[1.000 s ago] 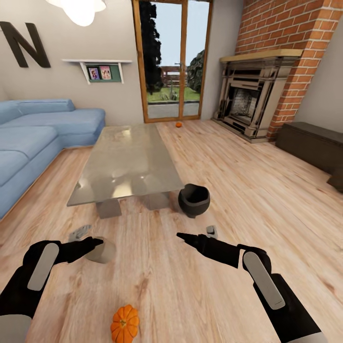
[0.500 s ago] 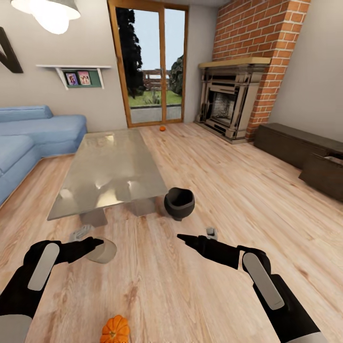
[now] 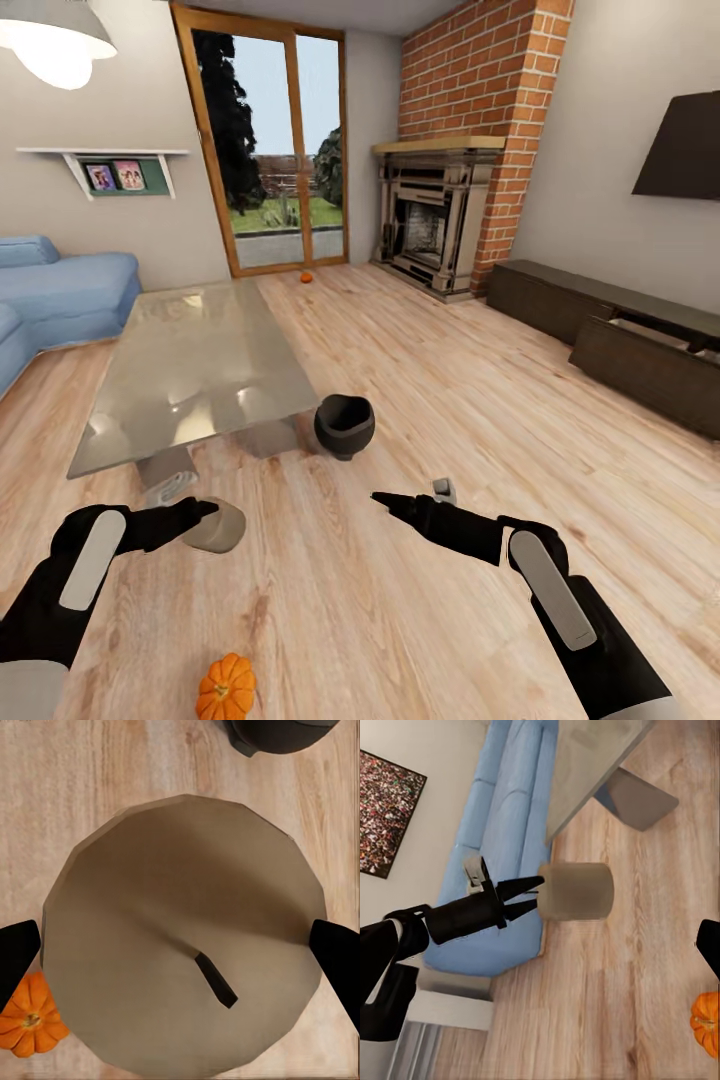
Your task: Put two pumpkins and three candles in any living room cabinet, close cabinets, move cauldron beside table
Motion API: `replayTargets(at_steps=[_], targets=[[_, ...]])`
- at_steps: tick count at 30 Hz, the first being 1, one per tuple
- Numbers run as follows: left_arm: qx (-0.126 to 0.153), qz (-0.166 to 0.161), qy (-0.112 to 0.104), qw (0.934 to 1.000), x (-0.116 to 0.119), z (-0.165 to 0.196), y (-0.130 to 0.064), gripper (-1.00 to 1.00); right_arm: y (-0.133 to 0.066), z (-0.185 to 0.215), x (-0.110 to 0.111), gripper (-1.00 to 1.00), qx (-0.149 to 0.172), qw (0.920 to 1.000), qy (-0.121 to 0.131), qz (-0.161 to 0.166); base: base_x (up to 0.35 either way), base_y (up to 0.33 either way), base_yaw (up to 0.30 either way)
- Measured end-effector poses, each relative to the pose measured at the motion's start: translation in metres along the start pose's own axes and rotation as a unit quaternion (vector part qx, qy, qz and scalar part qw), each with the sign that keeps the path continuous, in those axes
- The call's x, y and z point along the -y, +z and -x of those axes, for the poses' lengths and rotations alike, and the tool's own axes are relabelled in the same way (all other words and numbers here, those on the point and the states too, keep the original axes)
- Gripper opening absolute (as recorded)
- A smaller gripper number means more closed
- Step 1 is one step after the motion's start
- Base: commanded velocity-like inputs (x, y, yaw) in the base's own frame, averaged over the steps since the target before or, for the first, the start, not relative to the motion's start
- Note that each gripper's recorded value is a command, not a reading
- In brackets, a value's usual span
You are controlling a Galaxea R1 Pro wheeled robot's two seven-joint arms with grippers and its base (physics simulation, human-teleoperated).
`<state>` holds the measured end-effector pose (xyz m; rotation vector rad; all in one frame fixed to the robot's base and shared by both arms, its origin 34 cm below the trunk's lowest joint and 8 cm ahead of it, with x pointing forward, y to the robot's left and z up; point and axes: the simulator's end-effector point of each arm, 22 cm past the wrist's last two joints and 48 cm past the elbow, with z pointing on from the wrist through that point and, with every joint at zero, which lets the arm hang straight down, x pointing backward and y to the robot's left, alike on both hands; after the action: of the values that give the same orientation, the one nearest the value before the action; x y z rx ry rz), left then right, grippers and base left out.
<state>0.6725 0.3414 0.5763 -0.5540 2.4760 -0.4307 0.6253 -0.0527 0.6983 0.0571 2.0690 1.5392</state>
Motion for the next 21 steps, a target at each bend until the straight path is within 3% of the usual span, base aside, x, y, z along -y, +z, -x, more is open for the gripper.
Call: replayTargets(at_steps=[13,17,21], targets=[[0.001,-0.002,0.002,1.0,0.018,0.016,-0.021,-1.0,-0.009,0.017,-0.003,1.0,0.008,0.9995,0.025,-0.016,-0.001,0.0,-0.228],[0.001,-0.003,0.004,1.0,0.023,0.02,-0.028,-1.0,-0.023,0.036,0.002,1.0,0.032,0.9984,0.039,-0.025,0.0,0.0,-0.228],[-0.002,-0.002,0.01,0.9999,0.03,0.023,-0.033,-1.0,-0.027,0.041,0.005,1.0,0.037,0.9975,0.052,-0.032,0.0,0.0,-0.228]])
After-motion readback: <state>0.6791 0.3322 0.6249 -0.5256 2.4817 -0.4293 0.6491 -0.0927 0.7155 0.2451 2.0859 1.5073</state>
